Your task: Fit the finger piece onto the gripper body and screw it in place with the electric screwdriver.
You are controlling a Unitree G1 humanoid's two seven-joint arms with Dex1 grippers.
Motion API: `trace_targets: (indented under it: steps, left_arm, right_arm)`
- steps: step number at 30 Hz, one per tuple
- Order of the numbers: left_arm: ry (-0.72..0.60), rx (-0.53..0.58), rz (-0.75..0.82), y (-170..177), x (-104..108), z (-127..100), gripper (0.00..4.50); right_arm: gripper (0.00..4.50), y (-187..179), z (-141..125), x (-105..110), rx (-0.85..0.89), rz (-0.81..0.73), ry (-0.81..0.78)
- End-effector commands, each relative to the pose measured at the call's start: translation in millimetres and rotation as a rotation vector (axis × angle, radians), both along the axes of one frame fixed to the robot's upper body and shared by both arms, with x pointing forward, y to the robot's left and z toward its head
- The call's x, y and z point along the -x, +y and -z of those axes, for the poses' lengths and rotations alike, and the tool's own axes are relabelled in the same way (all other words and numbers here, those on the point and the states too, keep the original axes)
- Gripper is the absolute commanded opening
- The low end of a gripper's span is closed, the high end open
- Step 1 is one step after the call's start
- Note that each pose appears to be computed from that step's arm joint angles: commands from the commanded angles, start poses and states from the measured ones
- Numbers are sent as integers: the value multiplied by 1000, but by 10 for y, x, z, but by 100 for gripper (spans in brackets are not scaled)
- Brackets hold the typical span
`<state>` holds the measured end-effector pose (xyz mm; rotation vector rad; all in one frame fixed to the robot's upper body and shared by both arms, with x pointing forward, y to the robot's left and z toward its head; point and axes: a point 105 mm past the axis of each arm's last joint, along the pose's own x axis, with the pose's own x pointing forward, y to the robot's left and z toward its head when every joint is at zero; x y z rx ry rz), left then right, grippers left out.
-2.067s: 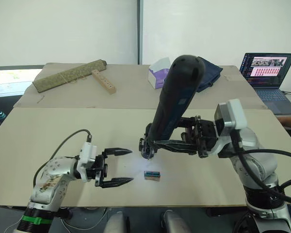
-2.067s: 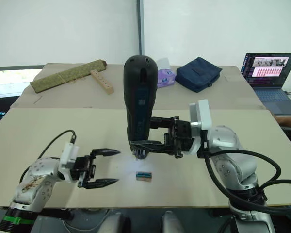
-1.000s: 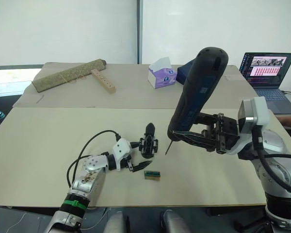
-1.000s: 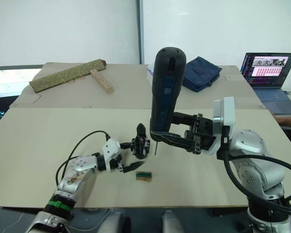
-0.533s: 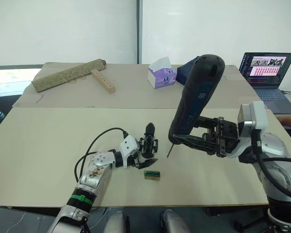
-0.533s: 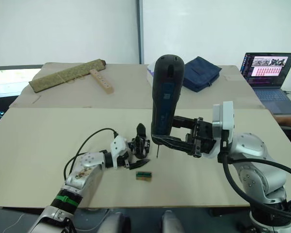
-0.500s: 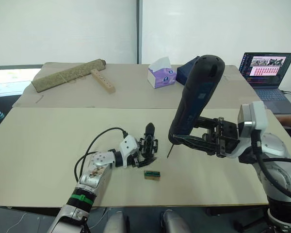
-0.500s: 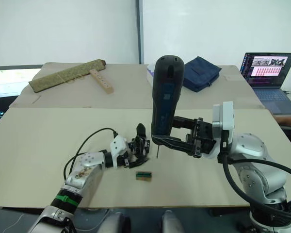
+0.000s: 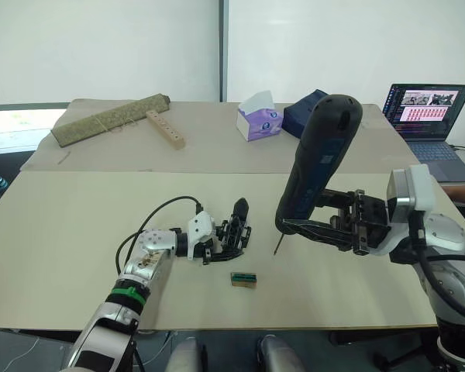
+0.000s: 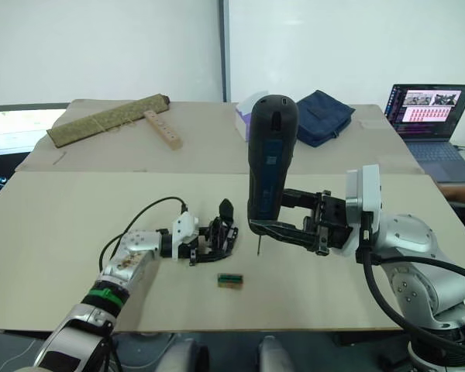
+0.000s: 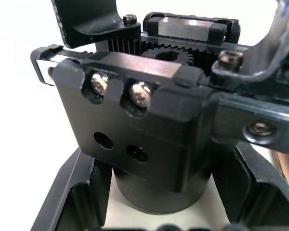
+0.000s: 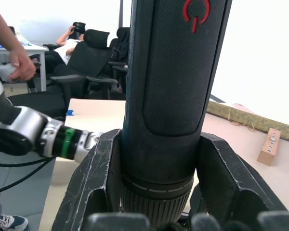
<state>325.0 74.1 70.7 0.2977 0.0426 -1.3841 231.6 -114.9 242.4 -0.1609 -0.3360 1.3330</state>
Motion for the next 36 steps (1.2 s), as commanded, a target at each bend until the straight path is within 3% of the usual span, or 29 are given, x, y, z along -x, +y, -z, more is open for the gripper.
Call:
trace_targets:
  steps: [1, 9, 13, 14, 23, 36]
  left_arm:
    - [0, 9, 86, -44, 39, 20, 239]
    - [40, -25, 48, -16, -31, 138, 239]
    - [25, -13, -2, 74, -58, 122, 430]
    - [19, -4, -15, 112, -55, 108, 444]
    - [-34, 23, -96, 313, 164, -5, 444]
    - [3, 53, -204, -4, 188, 3, 444]
  right_arm:
    - [182, 15, -164, 107, -12, -37, -70]
    - [182, 18, -173, 125, 2, -47, -65]
    - [182, 27, -169, 142, 7, -60, -53]
    - [182, 32, -167, 148, 8, -64, -49]
    - [182, 16, -176, 134, 7, -56, -45]
    - [182, 39, -188, 86, 10, -62, -44]
